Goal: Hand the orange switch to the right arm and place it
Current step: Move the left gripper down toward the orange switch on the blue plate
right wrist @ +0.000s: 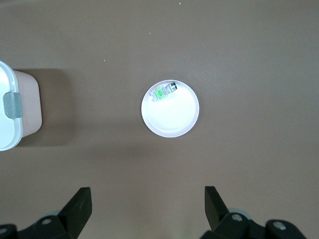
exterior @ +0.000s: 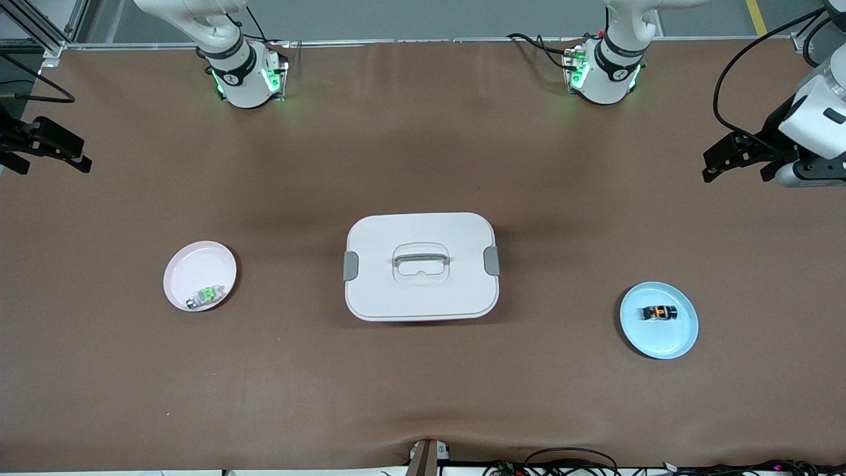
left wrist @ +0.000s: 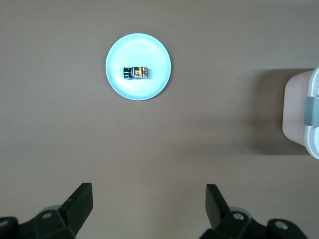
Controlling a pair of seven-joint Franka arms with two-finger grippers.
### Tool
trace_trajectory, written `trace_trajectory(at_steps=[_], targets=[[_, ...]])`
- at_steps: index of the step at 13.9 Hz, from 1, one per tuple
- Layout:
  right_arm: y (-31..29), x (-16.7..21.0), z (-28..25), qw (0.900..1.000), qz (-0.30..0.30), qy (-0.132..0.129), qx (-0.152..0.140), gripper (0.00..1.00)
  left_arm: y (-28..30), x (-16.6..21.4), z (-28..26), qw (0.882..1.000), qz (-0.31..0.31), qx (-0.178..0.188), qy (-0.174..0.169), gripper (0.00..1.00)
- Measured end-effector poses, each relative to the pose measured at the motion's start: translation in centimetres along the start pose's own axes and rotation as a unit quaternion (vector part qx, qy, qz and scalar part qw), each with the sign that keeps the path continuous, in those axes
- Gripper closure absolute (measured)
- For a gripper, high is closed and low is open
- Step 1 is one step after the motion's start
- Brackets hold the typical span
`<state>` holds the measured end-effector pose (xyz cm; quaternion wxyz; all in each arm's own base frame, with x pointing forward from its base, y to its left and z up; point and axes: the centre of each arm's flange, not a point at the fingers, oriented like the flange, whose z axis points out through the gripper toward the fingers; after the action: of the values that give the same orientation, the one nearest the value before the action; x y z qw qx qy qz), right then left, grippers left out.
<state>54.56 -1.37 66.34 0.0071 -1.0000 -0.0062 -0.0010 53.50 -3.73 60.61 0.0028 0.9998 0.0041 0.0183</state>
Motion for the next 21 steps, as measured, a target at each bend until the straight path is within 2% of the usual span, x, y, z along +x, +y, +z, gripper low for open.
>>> trace_trajectory(at_steps=[13,16,21], targets=[[0.0,0.0,0.0,1.0,0.003,-0.001,0.0,0.0,-1.1,1.2,0.2,1.0,-0.005,-0.001,0.003,0.0],[0.1,0.0,0.0,1.0,0.003,-0.001,0.0,0.0,-2.9,2.0,1.7,1.0,-0.019,0.0,-0.011,0.0],[0.1,0.0,0.0,1.0,0.004,-0.001,0.0,0.0,-4.2,5.2,8.3,0.999,-0.029,-0.001,-0.04,0.0]])
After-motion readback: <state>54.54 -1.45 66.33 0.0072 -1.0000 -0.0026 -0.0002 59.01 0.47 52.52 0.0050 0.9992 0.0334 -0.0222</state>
